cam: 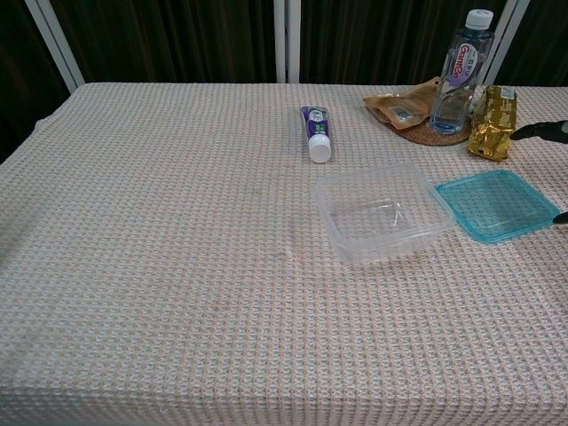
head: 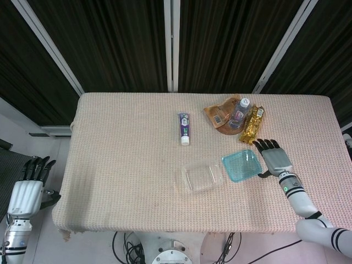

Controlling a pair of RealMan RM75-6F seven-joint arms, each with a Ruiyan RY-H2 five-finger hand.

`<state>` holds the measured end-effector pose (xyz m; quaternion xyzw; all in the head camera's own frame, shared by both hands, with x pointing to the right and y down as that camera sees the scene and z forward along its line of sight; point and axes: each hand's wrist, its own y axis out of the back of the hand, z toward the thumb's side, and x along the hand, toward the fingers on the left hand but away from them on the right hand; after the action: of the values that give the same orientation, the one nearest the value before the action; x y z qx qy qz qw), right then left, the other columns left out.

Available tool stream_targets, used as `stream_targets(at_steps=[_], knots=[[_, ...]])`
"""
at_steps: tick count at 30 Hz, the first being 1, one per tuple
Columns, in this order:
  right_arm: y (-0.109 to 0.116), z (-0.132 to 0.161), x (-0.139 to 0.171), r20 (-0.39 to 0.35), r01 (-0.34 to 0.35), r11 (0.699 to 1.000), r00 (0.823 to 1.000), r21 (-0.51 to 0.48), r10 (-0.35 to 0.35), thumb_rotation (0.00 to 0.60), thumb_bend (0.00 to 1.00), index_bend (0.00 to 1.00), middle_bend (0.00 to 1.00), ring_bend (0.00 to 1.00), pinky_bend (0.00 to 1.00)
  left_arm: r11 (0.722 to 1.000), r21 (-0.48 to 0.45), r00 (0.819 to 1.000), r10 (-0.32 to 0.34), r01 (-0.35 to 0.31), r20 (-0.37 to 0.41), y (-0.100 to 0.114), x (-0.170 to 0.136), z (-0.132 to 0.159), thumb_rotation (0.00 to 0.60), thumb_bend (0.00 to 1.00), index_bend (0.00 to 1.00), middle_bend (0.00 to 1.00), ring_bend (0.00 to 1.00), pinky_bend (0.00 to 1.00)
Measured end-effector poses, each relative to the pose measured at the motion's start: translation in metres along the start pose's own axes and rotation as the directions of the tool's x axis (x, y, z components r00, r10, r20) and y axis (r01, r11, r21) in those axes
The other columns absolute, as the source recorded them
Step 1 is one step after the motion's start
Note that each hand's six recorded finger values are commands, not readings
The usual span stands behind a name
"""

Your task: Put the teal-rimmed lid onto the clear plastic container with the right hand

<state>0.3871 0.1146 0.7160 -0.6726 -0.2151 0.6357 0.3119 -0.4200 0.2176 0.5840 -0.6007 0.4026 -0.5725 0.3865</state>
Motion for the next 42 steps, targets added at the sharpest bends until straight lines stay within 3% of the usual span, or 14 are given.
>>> stream_targets(at_steps=[6, 16, 35, 42], knots=[[0.011, 0.02, 0.014, -0.11, -0.045, 0.999, 0.993, 0.013, 0.046, 0.6, 0.0, 0.0, 0.08, 0.0, 0.0, 1.0, 0.002, 1.0, -0.001, 0.001, 0.01, 0.0, 0.0, 0.003, 0.6, 0.0, 0.11, 0.05, 0.0, 0.0], [0.007, 0.05, -0.014, -0.218, -0.073, 0.968, 0.968, 0.24, 0.127, 0.6, 0.0, 0.0, 0.12, 0.0, 0.0, 1.0, 0.012, 1.0, -0.001, 0.001, 0.001, 0.003, -0.003, 0.007, 0.6, 0.0, 0.11, 0.05, 0.0, 0.0], [-0.002, 0.055, -0.026, -0.262, -0.073, 0.97, 0.956, 0.231, 0.135, 0.6, 0.02, 0.0, 0.18, 0.0, 0.0, 1.0, 0.024, 1.0, -0.002, 0.002, -0.01, 0.007, -0.006, 0.011, 0.6, 0.0, 0.11, 0.05, 0.0, 0.0], [0.0, 0.054, -0.027, -0.265, -0.059, 0.977, 0.958, 0.204, 0.112, 0.6, 0.1, 0.07, 0.33, 0.0, 0.0, 1.0, 0.023, 1.0, 0.0, 0.0, -0.007, 0.008, -0.005, 0.011, 0.6, 0.0, 0.11, 0.05, 0.0, 0.0]])
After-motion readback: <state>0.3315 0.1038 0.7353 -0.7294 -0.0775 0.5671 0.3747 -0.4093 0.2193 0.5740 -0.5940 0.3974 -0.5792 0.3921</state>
